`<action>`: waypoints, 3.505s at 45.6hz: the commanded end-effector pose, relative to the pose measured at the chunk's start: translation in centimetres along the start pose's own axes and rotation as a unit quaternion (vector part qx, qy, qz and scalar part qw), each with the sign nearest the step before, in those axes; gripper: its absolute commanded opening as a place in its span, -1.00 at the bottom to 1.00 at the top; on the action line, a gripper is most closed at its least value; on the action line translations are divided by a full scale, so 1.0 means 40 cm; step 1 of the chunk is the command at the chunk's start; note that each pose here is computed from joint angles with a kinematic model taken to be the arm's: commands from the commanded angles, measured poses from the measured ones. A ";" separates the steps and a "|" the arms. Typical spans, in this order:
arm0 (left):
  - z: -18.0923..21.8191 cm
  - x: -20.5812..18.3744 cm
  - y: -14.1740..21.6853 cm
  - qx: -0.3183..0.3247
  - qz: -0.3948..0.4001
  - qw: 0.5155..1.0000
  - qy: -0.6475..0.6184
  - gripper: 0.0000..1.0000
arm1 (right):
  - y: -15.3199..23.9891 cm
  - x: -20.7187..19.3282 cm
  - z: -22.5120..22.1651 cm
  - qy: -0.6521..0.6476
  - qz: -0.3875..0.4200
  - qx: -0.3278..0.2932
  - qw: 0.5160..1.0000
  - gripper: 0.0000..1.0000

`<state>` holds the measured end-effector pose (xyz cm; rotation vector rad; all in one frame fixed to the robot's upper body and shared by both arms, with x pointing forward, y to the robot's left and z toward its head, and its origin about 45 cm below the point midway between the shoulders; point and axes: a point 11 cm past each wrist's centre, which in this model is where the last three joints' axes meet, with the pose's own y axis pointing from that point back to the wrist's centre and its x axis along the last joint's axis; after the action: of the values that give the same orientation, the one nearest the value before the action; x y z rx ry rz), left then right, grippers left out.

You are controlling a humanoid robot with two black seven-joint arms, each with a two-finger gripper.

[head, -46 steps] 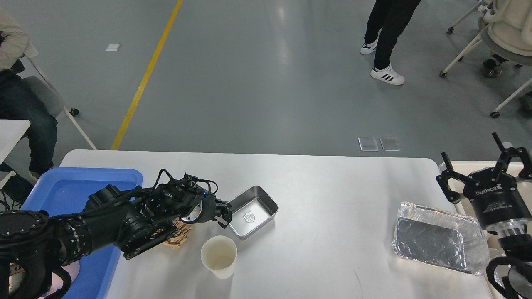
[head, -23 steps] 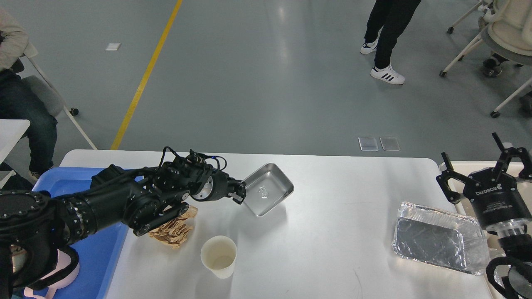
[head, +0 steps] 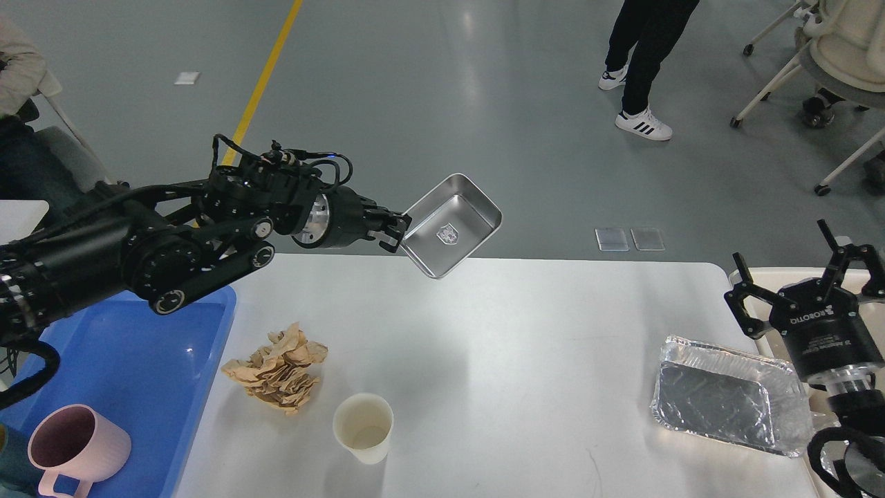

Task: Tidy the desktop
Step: 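Lift the steel box and lower it into the blue tray, then release the steel box and raise the left gripper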

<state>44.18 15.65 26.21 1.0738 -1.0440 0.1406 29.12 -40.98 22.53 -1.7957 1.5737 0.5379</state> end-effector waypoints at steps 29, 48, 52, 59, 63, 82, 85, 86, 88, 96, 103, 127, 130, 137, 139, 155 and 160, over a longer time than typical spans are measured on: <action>-0.477 -0.315 0.454 0.208 0.011 0.949 0.236 -1.00 | 0.002 0.000 0.010 -0.002 0.000 -0.006 1.000 1.00; -0.461 -0.580 0.431 0.231 -0.042 0.932 0.277 -0.99 | 0.008 0.004 0.015 -0.002 0.003 -0.009 1.000 1.00; -0.454 -0.623 0.430 0.236 -0.049 0.929 0.281 -0.99 | 0.008 0.003 0.017 -0.003 0.003 -0.009 1.000 1.00; -0.445 -0.698 0.437 0.244 -0.065 0.923 0.291 -0.98 | 0.009 0.005 0.017 -0.002 0.005 -0.010 1.000 1.00; -0.431 -0.755 0.445 0.249 -0.080 0.918 0.300 -0.97 | 0.010 0.008 0.016 -0.002 0.006 -0.010 1.000 1.00; -0.449 -0.719 0.448 0.255 -0.054 0.918 0.299 0.84 | 0.009 0.005 0.019 -0.004 0.005 -0.010 1.000 1.00; -0.463 -0.666 0.446 0.250 -0.022 0.915 0.317 0.93 | 0.010 0.006 0.017 -0.004 0.005 -0.009 1.000 1.00; -0.465 -0.651 0.446 0.246 -0.013 0.913 0.326 0.94 | 0.010 0.006 0.017 -0.004 0.005 -0.009 1.000 1.00; -0.466 -0.621 0.445 0.235 0.004 0.907 0.350 0.94 | 0.009 0.005 0.019 -0.004 0.005 -0.010 1.000 1.00; -0.473 -0.432 0.454 0.121 0.153 0.819 0.539 0.94 | 0.012 0.006 0.017 -0.003 0.005 -0.010 1.000 1.00; -0.482 -0.333 0.492 0.024 0.251 0.725 0.641 0.94 | 0.013 0.007 0.017 -0.001 0.006 -0.012 1.000 1.00; -0.341 -0.413 0.394 -0.219 0.370 0.392 0.814 0.94 | -0.003 -0.002 0.040 0.159 -0.026 -0.128 0.979 1.00; -0.314 -0.428 0.394 -0.249 0.388 0.347 0.816 0.94 | -0.003 -0.001 0.035 0.190 -0.033 -0.142 0.971 1.00; -0.268 -0.479 0.399 -0.293 0.430 0.254 0.815 0.94 | -0.003 -0.007 0.038 0.275 -0.064 -0.203 0.938 1.00; -0.264 -0.487 0.401 -0.306 0.442 0.232 0.811 0.94 | -0.004 -0.014 0.035 0.298 -0.083 -0.227 0.923 1.00; -0.214 -0.548 0.320 -0.302 0.459 0.124 0.826 0.94 | 0.003 -0.016 -0.068 0.502 -0.164 -0.367 0.766 1.00; -0.206 -0.566 0.312 -0.295 0.455 0.120 0.831 0.94 | -0.004 -0.054 -0.140 0.541 -0.203 -0.351 0.737 1.00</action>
<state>30.57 37.04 17.43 -0.9965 0.6950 1.3947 28.59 -42.28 25.02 -3.2451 1.6785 -0.1030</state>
